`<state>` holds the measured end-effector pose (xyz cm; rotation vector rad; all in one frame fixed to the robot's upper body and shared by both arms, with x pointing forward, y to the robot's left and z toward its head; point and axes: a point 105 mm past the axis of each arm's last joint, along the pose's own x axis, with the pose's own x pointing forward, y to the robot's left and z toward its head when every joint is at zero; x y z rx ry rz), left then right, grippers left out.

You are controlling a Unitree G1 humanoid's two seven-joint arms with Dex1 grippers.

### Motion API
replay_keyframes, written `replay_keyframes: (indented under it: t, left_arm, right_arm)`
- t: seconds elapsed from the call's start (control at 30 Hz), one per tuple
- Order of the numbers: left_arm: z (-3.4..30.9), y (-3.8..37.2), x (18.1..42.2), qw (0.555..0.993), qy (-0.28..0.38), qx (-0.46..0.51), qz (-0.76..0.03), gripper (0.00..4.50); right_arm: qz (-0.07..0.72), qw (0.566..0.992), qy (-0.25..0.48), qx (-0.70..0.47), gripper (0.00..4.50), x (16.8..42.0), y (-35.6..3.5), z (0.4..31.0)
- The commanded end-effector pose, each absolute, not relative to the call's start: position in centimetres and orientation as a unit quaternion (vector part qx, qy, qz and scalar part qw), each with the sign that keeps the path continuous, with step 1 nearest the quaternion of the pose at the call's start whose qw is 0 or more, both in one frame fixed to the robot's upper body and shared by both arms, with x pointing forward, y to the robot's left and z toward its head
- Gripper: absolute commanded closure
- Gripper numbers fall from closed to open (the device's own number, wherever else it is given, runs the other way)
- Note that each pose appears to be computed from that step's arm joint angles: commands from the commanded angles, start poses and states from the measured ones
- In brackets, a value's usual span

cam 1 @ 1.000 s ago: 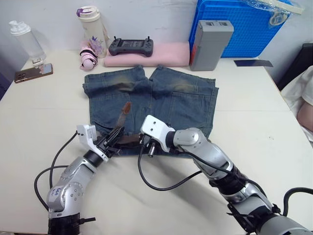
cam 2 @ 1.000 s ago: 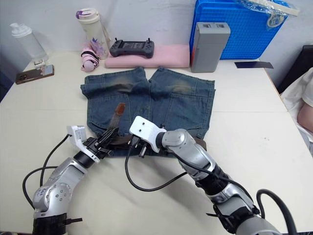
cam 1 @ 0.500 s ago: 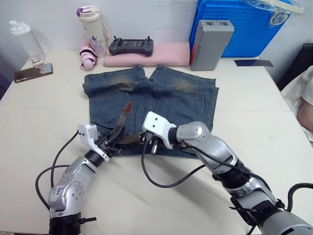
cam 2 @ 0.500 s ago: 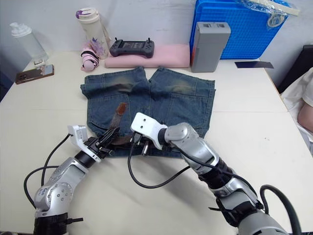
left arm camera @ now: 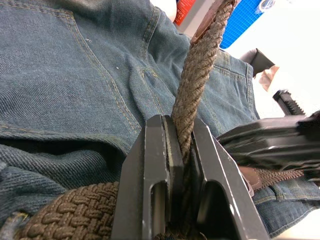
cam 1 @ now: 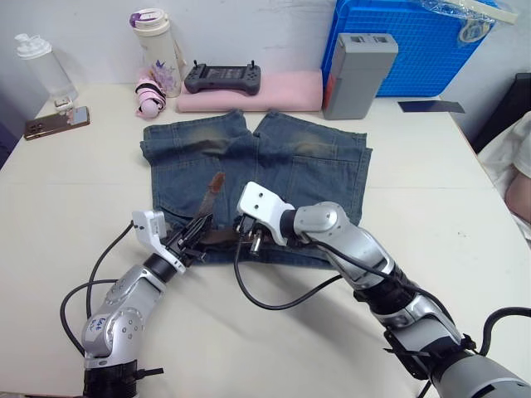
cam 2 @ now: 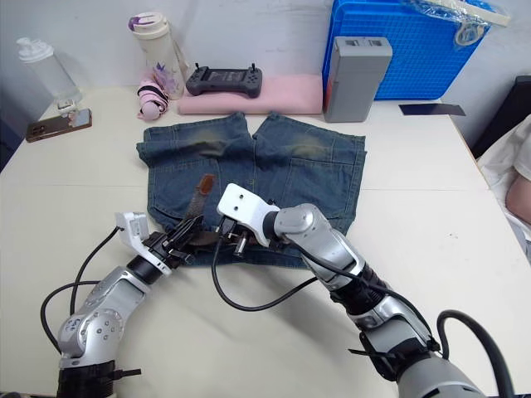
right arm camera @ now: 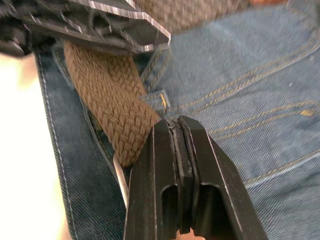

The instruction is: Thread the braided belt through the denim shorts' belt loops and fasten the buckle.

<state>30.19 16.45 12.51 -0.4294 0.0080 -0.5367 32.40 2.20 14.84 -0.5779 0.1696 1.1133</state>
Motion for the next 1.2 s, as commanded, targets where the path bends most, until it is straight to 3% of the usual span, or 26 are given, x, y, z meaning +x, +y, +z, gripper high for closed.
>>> replay_keyframes:
  t: [0.03, 0.6, 0.93, 1.2]
  left_arm:
    - [12.9, 16.8, 30.0, 0.944, -0.004, -0.203, -0.26, 4.5]
    - [12.9, 16.6, 30.2, 0.944, -0.002, -0.202, -0.262, 4.5]
    - [12.8, 16.7, 30.1, 0.944, -0.001, -0.2, -0.263, 4.5]
    - [12.7, 16.6, 30.0, 0.943, -0.002, -0.199, -0.266, 4.5]
  right_arm:
    - [0.533, 0.794, 0.063, -0.287, 4.47, 31.8, 2.5, 15.1]
    - [0.566, 0.759, 0.064, -0.315, 4.47, 30.1, 2.5, 14.7]
    - [0.585, 0.751, 0.049, -0.301, 4.47, 30.7, 1.3, 18.3]
    - [0.605, 0.728, 0.069, -0.315, 4.47, 31.9, 1.8, 17.6]
